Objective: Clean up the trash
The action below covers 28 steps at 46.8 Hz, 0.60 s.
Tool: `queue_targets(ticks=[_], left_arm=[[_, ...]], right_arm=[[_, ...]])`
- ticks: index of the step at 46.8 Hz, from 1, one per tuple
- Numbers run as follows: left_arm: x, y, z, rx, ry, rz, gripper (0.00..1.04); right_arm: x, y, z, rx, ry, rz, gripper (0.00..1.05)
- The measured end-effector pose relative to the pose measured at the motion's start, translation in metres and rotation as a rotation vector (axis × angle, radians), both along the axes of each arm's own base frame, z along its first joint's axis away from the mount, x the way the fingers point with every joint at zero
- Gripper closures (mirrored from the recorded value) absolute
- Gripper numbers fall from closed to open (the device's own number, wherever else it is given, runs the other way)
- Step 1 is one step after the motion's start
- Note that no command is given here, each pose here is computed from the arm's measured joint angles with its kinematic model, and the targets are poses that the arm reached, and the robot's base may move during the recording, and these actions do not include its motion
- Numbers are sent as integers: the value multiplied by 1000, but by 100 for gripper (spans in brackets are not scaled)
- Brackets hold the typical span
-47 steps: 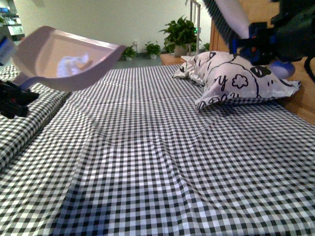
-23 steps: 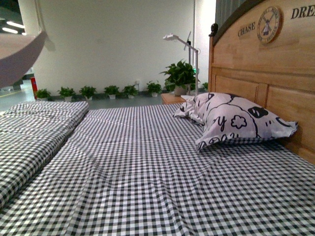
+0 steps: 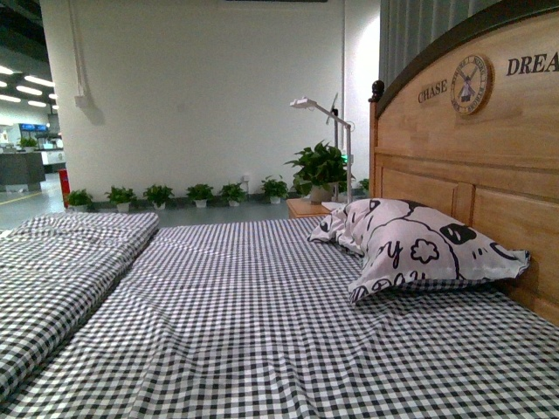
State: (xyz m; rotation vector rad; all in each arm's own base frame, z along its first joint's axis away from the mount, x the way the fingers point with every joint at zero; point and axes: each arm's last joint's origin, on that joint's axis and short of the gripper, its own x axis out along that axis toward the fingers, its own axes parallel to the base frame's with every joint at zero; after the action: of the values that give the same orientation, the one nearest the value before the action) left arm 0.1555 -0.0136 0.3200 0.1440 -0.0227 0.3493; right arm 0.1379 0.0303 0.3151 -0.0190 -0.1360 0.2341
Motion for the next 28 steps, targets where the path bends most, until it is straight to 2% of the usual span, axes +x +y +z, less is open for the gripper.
queue_targets(ticks=[9,28], left_arm=[[-23,3,5,-10,-27,-10,81],[-23,3,4,-9,-24,-10,81]], right_arm=[[-21,-4,-4,31,1,-2,86],[-21,-3,-5,33,4,5,86]])
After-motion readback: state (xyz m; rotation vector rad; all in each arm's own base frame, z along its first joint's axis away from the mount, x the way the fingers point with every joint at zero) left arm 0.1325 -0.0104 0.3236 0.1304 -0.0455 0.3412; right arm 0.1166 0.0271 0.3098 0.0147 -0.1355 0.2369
